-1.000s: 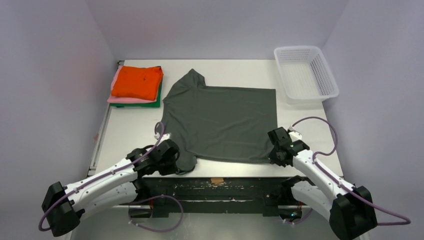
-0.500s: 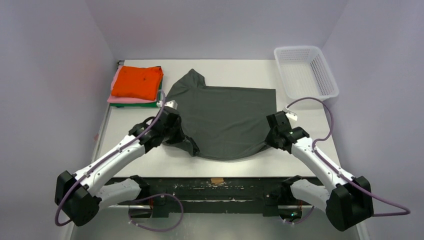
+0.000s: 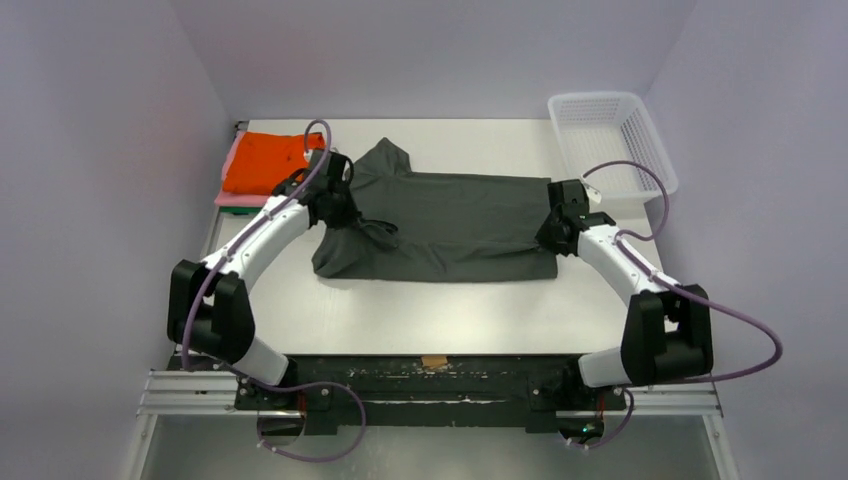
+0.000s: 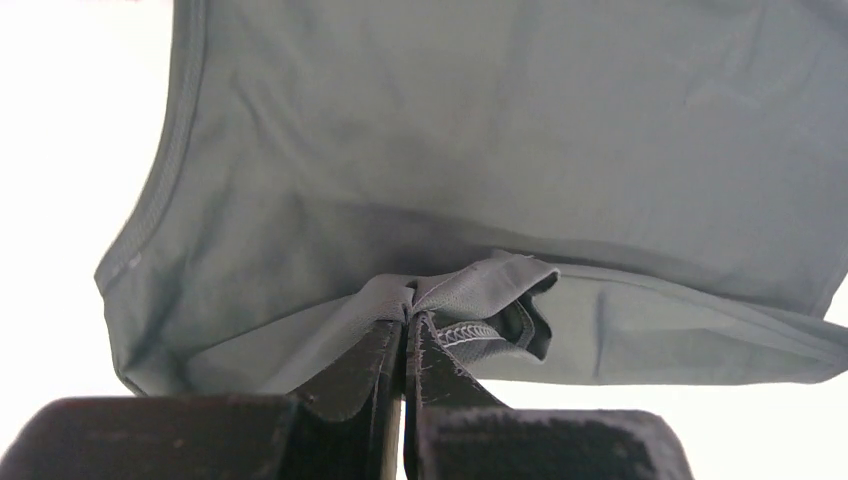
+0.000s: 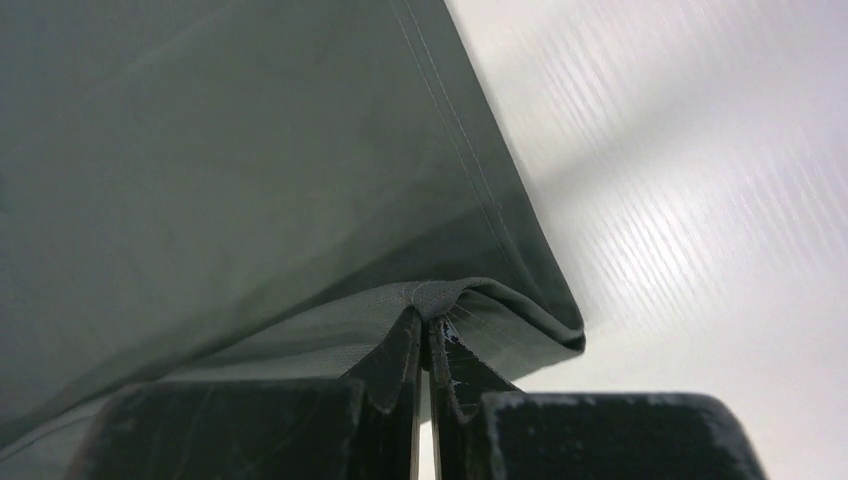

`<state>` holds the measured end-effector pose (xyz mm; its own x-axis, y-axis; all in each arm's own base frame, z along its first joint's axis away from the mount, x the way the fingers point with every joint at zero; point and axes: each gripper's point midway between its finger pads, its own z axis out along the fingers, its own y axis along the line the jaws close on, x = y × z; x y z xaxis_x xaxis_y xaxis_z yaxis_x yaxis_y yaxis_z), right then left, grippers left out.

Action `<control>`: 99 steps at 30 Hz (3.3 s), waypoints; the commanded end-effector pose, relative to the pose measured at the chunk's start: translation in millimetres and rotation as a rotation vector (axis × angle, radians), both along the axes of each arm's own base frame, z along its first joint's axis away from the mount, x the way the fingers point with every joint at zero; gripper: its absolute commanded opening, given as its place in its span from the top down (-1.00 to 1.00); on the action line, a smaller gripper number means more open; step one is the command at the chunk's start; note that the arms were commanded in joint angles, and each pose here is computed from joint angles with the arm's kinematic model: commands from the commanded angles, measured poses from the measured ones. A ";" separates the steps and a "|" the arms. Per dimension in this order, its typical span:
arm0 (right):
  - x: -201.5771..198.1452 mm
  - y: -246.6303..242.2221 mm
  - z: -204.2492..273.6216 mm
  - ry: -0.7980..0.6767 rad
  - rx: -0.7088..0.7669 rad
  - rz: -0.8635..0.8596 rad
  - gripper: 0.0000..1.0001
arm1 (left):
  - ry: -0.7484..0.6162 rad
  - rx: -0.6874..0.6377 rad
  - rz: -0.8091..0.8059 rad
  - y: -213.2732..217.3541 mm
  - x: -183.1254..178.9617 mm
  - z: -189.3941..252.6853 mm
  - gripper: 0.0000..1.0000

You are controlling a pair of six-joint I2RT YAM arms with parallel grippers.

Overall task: Fold and stack the t-shirts
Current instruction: Fold the flattened tshirt in 1/3 of the way, then grab the side of the flattened tshirt furthest away from the robot with both arms

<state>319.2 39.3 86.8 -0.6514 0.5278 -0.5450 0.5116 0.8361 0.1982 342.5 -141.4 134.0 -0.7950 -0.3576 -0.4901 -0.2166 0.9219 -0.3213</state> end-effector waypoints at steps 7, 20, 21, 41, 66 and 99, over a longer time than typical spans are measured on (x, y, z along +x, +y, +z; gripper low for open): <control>73.6 -10.1 -7.9 -0.034 0.010 -0.048 0.64 | 0.035 0.016 0.010 18.8 84.9 -9.8 0.93; 62.2 -9.5 27.1 -0.134 -0.054 -0.027 -0.72 | 0.030 -0.066 -0.078 -2.7 72.4 -5.2 -1.00; 58.8 0.3 22.2 -0.140 -0.037 0.008 -0.74 | 0.038 -0.092 -0.087 -7.3 65.1 -11.2 -1.00; 9.3 86.1 -80.2 0.018 0.128 0.269 -0.77 | 0.345 -0.205 -0.055 -18.5 -7.0 -129.1 -1.00; -141.0 52.2 -69.1 0.086 0.187 0.245 -0.91 | 0.378 -0.030 0.062 22.3 -193.7 -139.7 -1.00; -22.2 40.6 21.5 -0.240 -0.004 0.144 -0.96 | 0.041 0.086 -0.184 -32.1 153.8 -36.6 -0.87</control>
